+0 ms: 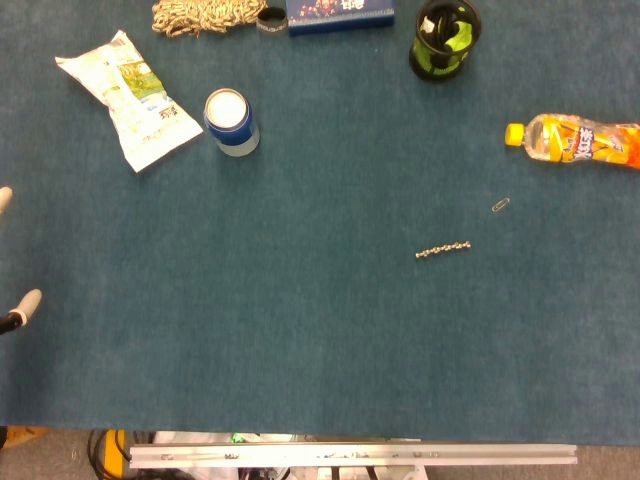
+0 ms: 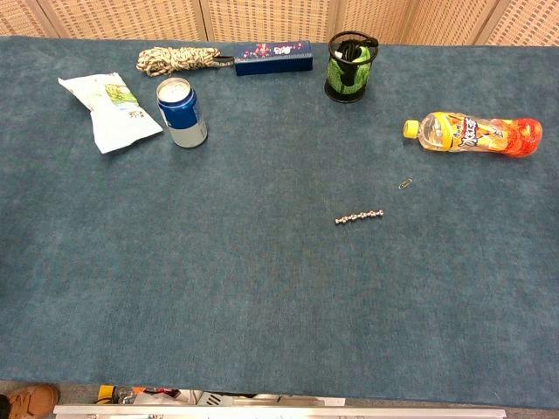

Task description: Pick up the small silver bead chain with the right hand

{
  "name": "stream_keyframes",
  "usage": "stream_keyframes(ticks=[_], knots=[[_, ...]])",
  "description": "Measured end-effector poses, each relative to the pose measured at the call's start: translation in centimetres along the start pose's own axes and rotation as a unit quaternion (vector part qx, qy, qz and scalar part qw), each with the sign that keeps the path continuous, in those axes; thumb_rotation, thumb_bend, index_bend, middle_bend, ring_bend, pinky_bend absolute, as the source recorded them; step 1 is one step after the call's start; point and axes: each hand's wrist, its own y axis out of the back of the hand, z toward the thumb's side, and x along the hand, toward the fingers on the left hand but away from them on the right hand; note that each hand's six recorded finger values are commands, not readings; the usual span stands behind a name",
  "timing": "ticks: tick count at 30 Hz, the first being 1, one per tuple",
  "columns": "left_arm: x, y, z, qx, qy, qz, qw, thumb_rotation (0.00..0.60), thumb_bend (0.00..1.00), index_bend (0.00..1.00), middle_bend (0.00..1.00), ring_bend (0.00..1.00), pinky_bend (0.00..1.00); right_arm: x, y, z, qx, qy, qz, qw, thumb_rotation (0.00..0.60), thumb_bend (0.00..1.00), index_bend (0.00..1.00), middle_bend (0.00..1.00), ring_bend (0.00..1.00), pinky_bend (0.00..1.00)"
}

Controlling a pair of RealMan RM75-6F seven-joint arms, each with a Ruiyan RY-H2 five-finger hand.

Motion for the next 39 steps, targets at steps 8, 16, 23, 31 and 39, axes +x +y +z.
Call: stream_keyframes(ticks=[8,16,23,31,39], knots=[[-0.1,0.1,0.1,-0.002,-0.003,0.004,1.0,0.6,0.17,0.02,0.04,0.03,0.0,0.1,0.2,0.5,-0.005,0.012,-0.002,0.9999,0.6,0.15,0.25,0.33,0.22,0.3],[-0.3,0.0,-0.4,0.0,0.005,0.005,1.0,0.6,0.17,0.02,0.04,0.03,0.0,-0.6,1.1,2.2,-0.012,0.058,-0.014,0.9981,0.6,0.15,0.26,0.36,0.23,0.32],[-0.3,-0.1,-0.4,-0.005,0.004,-0.001,1.0,0.6,0.17,0.02,0.04,0.03,0.0,-2.5,0.9,5.8,-0.008,0.123,0.011,0.9923,0.6,0.15,0.29,0.54,0.53,0.62],[-0.7,0.2,-0.7,-0.013,0.01,0.0,0.9999,0.6,0.17,0.02,0.04,0.03,0.0,-4.7,-1.1,11.0,0.019,0.209,0.058,0.976,0.6,0.15,0.41,0.85,0.86,0.92],[-0.8,0.1,-1.0,-0.014,0.015,-0.006,0.9998,0.6,0.17,0.02,0.04,0.03,0.0,-6.9,-4.5,15.5,0.054,0.262,0.11,0.9573,0.6,0.15,0.42,0.92,0.94,0.98]])
